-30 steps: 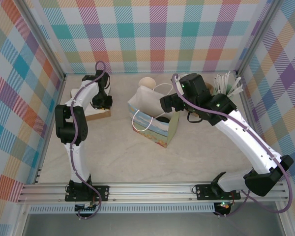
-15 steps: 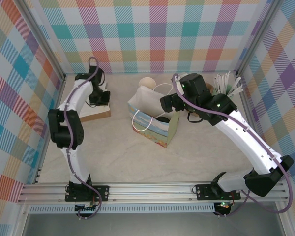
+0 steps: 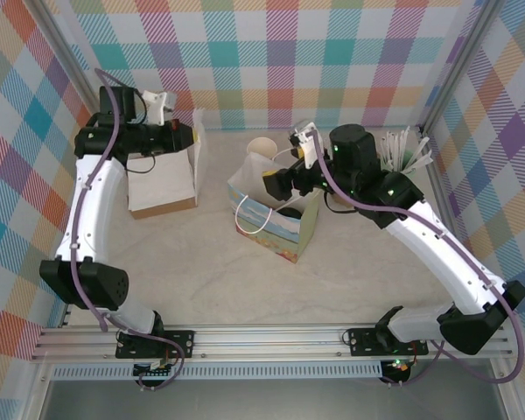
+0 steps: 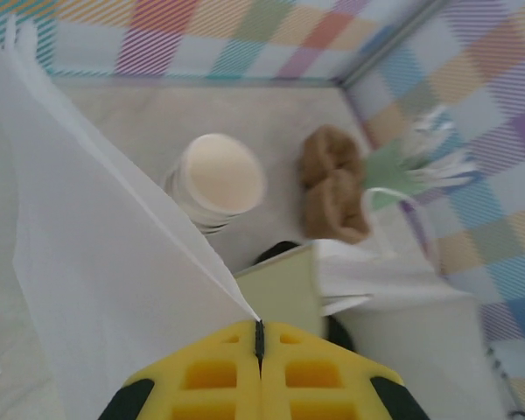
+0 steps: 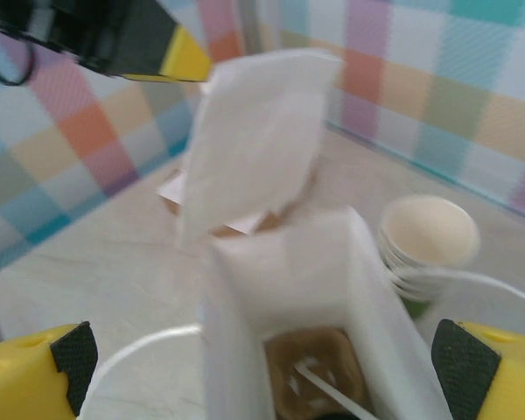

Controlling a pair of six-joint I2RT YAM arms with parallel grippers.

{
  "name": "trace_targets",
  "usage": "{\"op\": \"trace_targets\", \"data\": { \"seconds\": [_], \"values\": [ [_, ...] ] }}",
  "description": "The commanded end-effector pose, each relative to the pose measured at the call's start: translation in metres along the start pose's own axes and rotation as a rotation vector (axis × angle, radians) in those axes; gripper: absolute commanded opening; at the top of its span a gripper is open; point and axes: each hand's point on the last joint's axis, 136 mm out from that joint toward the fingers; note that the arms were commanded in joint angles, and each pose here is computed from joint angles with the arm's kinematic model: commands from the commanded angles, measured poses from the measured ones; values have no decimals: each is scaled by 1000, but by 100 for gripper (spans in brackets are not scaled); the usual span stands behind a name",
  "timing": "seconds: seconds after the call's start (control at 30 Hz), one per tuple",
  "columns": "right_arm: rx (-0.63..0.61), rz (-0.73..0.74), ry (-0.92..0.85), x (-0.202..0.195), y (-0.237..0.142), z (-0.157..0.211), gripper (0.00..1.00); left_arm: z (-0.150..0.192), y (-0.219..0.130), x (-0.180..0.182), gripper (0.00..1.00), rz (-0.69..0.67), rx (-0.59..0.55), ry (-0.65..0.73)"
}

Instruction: Pack the takeout coffee

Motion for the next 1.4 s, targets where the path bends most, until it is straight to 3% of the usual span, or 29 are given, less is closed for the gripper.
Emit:
{"op": "trace_targets", "data": {
  "seconds": [0.0, 0.3, 0.73, 0.8, 0.97, 1.17, 1.3, 1.37],
  "values": [
    [-159, -230, -100, 38, 5, -44, 100, -18, -35, -68, 0, 226, -84, 87],
    [-217, -360, -81, 67, 56, -82, 100, -29, -71, -130, 0, 378, -142, 150],
    [-268, -384, 31, 87, 113, -99, 100, -28, -67, -138, 0, 372, -127, 124],
    [-273, -359, 45, 84, 117, -101, 92, -27, -66, -140, 0, 375, -125, 122],
    [-280, -299, 63, 74, 118, -103, 53, -27, -66, -141, 0, 373, -125, 124],
    [-242, -239, 4, 69, 98, -99, 19, -30, -74, -144, 0, 347, -161, 137],
    [-178, -221, -54, 70, 79, -89, 3, -35, -89, -155, 9, 354, -210, 168],
    [-152, -211, -96, 70, 66, -87, 0, -37, -100, -162, 18, 349, -247, 198]
  ]
}}
Point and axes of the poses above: each hand's point on the last joint's axis, 136 mm out from that joint toward the fingers, its own y axis out along the fingers, its own x axis along the line the jaws close on, z = x × y, and after that the axes turned 2 degrees about -y, right-handed
